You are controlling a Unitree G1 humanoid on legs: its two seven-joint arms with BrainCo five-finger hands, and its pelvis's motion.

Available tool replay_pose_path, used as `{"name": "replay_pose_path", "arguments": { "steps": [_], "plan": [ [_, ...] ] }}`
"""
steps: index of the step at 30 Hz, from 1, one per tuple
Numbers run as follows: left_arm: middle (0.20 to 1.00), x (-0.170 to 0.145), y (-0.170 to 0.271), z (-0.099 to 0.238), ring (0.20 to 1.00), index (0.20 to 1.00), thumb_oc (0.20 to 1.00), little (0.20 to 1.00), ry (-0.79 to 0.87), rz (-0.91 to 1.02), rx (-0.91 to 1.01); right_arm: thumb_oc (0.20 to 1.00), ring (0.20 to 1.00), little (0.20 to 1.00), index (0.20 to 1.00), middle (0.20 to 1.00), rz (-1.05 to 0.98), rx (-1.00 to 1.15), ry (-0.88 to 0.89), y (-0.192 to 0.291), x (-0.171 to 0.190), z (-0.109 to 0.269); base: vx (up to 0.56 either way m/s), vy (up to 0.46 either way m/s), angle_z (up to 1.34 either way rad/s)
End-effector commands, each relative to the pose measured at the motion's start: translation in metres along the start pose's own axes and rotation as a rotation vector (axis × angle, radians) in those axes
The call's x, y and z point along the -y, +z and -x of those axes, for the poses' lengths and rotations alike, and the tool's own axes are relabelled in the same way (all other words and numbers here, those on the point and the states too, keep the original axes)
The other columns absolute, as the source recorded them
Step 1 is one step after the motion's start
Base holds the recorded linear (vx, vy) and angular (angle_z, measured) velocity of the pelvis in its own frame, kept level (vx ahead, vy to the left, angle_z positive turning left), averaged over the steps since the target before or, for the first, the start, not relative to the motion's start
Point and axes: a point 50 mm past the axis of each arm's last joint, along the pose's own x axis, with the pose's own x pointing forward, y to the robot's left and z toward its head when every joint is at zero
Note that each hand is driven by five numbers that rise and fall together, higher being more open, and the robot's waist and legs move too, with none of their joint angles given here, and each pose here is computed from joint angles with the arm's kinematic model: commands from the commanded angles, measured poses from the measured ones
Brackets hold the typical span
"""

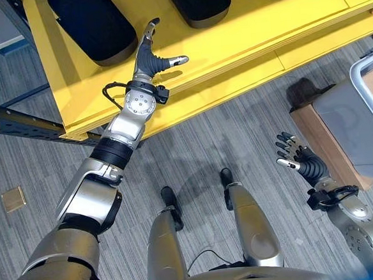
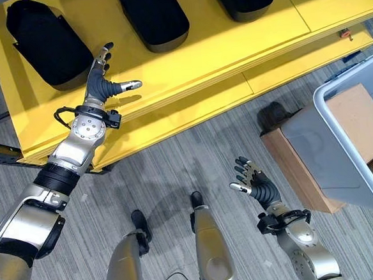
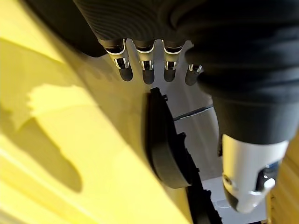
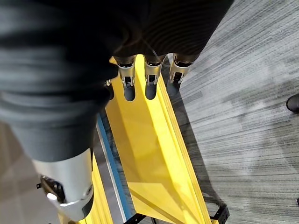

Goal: Move parts from the plastic box to the shelf.

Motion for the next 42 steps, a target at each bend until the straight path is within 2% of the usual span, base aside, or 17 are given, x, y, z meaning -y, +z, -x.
{"name": "replay_pose_path", "arguments": {
  "steps": [1, 7, 11, 16, 42],
  "plan": [
    [1.0, -0.012, 0.028, -0.02, 1.0, 1.0, 1.0, 1.0, 0.08, 0.003, 0.087, 1.0, 1.0, 1.0, 1.0, 1.0, -0.025, 0.044, -0.012, 0.002, 0.001, 0.011, 0.0, 0.0, 0.0],
    [1.0, -0.023, 0.026, -0.028, 1.0, 1.0, 1.0, 1.0, 0.128, -0.008, 0.052, 1.0, 1.0, 1.0, 1.0, 1.0, -0.028, 0.039, -0.019, 0.002, 0.002, 0.012, 0.0, -0.004, -0.03],
    [1.0, -0.032, 0.021, -0.035, 1.0, 1.0, 1.0, 1.0, 0.181, 0.093, -0.013, 1.0, 1.0, 1.0, 1.0, 1.0, -0.033, 0.026, -0.028, 0.0, 0.004, 0.014, 0.02, -0.008, -0.08],
    [1.0, -0.028, 0.017, -0.033, 1.0, 1.0, 1.0, 1.0, 0.199, 0.206, -0.044, 1.0, 1.0, 1.0, 1.0, 1.0, -0.043, 0.014, -0.032, -0.005, 0.002, 0.014, 0.01, -0.008, -0.07],
    [1.0, -0.024, -0.008, -0.022, 1.0, 1.0, 1.0, 1.0, 0.263, 0.329, -0.144, 1.0, 1.0, 1.0, 1.0, 1.0, -0.022, -0.006, -0.026, -0.007, 0.002, 0.016, 0.0, 0.0, 0.01]
  ]
}}
